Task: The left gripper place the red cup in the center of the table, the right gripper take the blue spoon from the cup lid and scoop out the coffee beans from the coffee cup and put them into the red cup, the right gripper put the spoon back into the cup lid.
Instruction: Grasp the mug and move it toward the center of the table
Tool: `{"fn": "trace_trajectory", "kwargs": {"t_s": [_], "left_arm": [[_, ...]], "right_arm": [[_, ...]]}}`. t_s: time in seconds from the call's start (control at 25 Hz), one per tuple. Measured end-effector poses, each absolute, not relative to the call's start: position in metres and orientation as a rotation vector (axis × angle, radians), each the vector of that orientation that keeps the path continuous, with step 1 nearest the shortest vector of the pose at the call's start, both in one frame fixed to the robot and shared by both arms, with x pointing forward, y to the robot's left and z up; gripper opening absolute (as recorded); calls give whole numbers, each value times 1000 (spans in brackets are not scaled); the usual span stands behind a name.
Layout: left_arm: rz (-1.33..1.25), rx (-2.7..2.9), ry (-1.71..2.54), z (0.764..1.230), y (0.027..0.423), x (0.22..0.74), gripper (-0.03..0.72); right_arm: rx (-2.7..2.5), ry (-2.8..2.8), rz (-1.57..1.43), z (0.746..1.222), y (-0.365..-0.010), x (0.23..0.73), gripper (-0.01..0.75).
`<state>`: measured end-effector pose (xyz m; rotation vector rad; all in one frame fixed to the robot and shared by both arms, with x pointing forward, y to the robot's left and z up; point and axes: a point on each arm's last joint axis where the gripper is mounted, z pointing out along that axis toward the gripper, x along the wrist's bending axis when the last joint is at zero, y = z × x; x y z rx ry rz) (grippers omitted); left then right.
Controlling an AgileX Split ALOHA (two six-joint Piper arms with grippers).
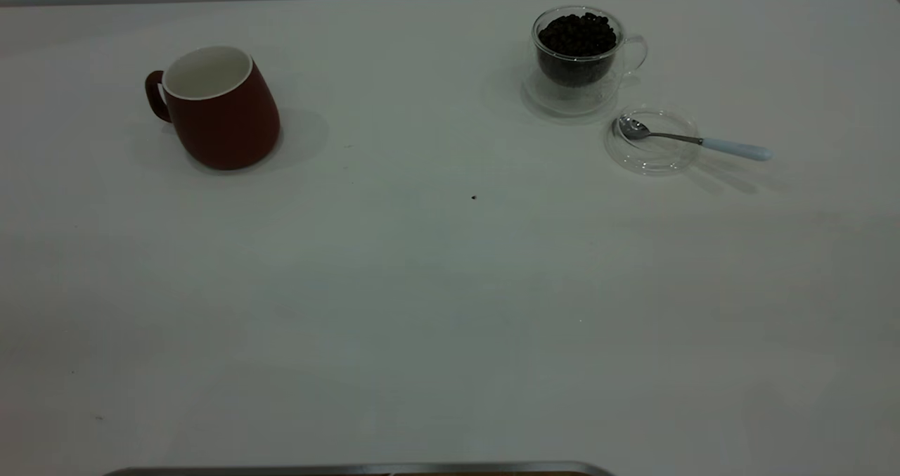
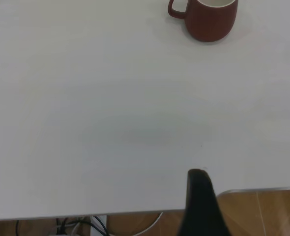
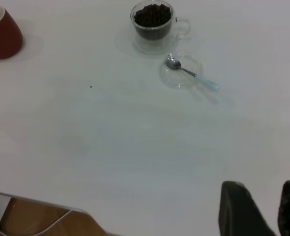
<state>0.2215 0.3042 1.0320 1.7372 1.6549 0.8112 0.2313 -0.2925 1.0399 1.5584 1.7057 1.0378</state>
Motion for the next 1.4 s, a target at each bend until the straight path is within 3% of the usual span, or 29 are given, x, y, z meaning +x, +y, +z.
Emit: {"fn": "trace_trajectory", "kwargs": {"t_s": [1.4], "left_arm": [[797,1759,1673,1039,304,224,580]], "right_arm": [[1558,1706,1038,1040,-292,231,242]]}}
